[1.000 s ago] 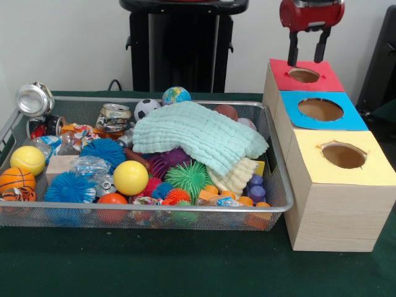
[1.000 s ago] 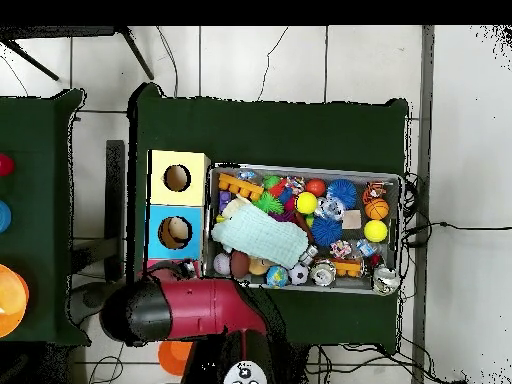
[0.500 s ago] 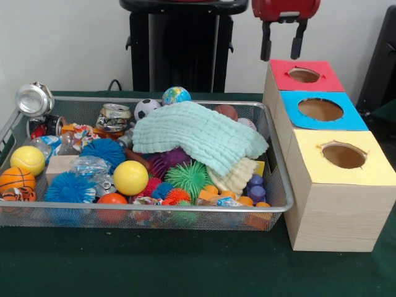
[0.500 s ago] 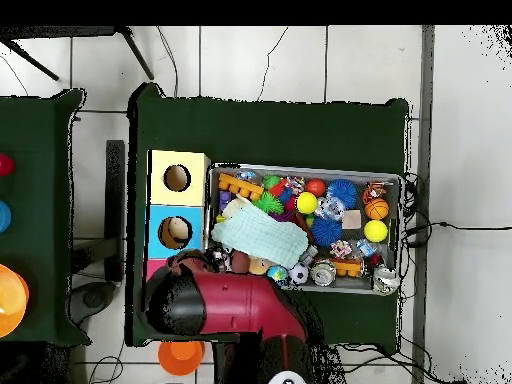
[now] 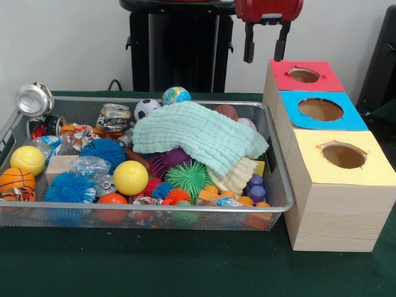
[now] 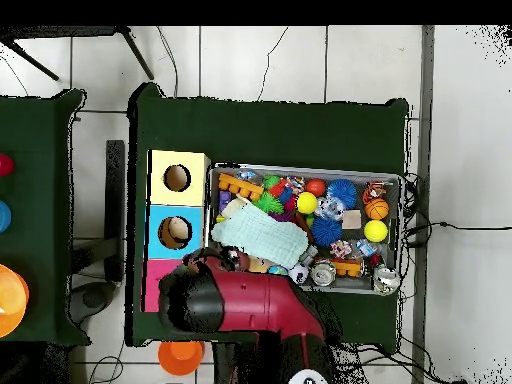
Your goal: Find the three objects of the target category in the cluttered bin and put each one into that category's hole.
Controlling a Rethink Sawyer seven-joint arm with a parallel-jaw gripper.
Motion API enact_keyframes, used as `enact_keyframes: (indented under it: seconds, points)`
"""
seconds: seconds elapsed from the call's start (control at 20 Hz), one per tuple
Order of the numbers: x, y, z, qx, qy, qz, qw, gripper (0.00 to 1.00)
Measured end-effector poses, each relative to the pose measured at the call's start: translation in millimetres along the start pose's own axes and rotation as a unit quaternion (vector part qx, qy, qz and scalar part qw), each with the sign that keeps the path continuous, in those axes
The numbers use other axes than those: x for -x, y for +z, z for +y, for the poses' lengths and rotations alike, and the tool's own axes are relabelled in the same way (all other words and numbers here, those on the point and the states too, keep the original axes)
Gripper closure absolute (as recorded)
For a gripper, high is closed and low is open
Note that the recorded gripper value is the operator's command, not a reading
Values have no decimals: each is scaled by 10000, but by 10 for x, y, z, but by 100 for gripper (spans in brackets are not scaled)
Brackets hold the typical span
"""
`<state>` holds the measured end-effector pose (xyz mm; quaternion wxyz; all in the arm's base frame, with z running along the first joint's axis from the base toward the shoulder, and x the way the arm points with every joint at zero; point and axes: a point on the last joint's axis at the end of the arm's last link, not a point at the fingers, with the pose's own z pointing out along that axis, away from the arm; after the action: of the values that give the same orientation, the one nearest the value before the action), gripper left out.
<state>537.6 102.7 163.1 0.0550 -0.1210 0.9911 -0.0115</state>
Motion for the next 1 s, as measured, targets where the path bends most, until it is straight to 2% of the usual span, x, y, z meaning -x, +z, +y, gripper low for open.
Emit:
enact_keyframes:
  seconds: [0.35,1.0]
  points:
    - [-57,93,-123,-3,-71,72,9999,0]
    - [-200,294,-574,31,-97,184,9998,0]
